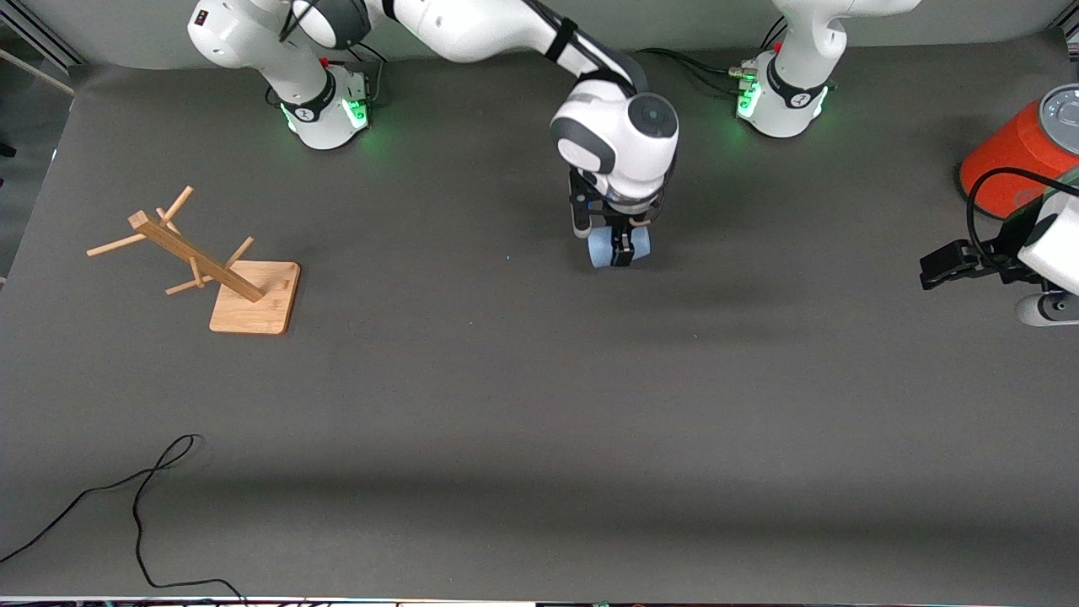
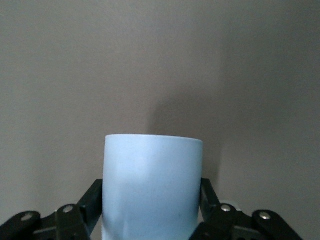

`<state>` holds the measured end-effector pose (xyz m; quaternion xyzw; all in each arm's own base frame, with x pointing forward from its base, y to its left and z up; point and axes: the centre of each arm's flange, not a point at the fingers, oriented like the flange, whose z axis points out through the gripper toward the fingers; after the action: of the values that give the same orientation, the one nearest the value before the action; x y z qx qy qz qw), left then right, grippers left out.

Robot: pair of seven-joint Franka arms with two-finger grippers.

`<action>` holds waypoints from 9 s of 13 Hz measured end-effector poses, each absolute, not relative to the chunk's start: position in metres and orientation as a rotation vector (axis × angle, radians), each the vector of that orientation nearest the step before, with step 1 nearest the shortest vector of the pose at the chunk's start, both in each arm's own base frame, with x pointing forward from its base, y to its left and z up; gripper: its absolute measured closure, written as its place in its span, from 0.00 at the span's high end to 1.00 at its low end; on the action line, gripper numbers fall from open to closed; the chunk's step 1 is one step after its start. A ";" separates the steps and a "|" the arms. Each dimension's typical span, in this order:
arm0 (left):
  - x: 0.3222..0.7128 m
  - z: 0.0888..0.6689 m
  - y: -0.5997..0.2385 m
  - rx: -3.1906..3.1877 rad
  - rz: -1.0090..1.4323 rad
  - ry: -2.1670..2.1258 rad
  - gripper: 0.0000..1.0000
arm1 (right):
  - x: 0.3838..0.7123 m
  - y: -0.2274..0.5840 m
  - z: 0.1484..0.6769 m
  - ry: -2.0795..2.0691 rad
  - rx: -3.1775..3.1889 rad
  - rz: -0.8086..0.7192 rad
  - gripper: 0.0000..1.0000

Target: Rotate and upright cup with both arms

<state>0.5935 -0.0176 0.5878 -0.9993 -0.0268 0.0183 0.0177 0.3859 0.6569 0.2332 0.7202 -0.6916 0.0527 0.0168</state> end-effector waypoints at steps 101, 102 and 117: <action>0.495 0.267 -0.441 -2.950 -0.367 -0.813 0.26 | 0.567 -0.025 0.606 -0.100 3.164 -0.047 1.00; 0.495 0.268 -0.441 -2.950 -0.370 -0.813 0.36 | 0.567 -0.025 0.606 -0.100 3.164 -0.047 1.00; 0.614 0.525 -0.228 -2.994 -0.051 -0.645 1.00 | 0.567 -0.025 0.607 -0.101 3.163 -0.044 1.00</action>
<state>0.6136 -0.2281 0.5249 -0.9767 -0.2104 -0.0167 0.0392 0.5670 -0.0253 0.6072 0.9993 -0.0318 -0.0138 -0.0114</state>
